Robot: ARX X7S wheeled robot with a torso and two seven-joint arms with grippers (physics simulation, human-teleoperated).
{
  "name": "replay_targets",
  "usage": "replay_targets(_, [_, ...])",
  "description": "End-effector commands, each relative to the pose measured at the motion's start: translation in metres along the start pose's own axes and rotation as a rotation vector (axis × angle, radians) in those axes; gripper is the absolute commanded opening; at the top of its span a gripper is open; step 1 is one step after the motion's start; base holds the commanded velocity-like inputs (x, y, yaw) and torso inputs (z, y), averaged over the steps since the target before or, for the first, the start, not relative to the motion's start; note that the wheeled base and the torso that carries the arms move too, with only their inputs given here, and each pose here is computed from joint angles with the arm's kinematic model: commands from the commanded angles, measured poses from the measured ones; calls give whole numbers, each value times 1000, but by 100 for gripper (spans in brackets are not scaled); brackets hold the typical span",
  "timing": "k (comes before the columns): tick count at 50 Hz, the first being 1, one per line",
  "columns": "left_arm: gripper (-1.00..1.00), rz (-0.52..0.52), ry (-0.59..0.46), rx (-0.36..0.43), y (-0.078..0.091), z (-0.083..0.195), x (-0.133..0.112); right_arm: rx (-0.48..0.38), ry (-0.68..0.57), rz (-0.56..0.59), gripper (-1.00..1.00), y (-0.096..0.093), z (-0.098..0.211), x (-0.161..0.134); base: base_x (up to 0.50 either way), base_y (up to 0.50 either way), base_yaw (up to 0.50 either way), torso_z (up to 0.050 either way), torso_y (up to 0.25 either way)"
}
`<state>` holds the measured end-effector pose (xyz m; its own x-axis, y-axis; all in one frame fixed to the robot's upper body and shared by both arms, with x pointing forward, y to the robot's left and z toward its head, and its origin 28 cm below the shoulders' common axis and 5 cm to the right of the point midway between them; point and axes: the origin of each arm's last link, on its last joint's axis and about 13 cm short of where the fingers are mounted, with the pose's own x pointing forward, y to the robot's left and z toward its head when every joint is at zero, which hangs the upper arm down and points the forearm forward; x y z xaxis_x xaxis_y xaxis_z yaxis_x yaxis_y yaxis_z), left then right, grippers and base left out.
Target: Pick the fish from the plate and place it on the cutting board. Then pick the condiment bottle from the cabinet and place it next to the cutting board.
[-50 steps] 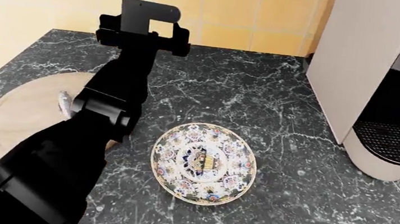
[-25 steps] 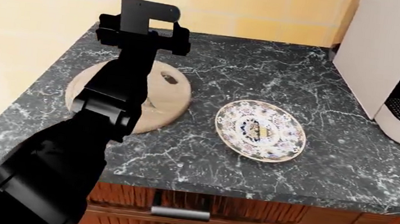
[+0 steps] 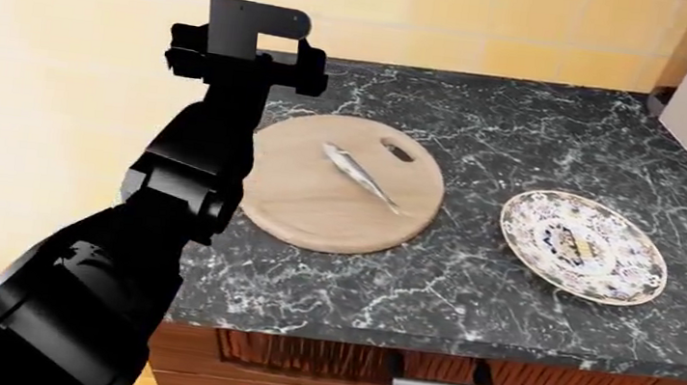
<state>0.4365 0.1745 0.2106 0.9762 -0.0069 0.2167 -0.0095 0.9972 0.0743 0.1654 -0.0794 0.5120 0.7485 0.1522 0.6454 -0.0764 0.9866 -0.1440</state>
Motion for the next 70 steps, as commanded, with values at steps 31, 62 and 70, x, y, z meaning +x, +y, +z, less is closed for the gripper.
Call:
replay_targets(31, [100, -1, -4, 10, 0, 0, 0, 59, 213, 135, -100, 16, -62, -53, 5, 145, 0, 0, 0])
replay_targets(62, [100, -8, -7, 10, 0, 0, 0, 187, 199, 174, -100, 29, -159, -99, 0, 0, 0, 0, 0])
replay_targets(70, [100, -8, -10, 11, 0, 0, 0, 192, 219, 172, -100, 28, -179, -112, 0, 0, 0, 0, 0])
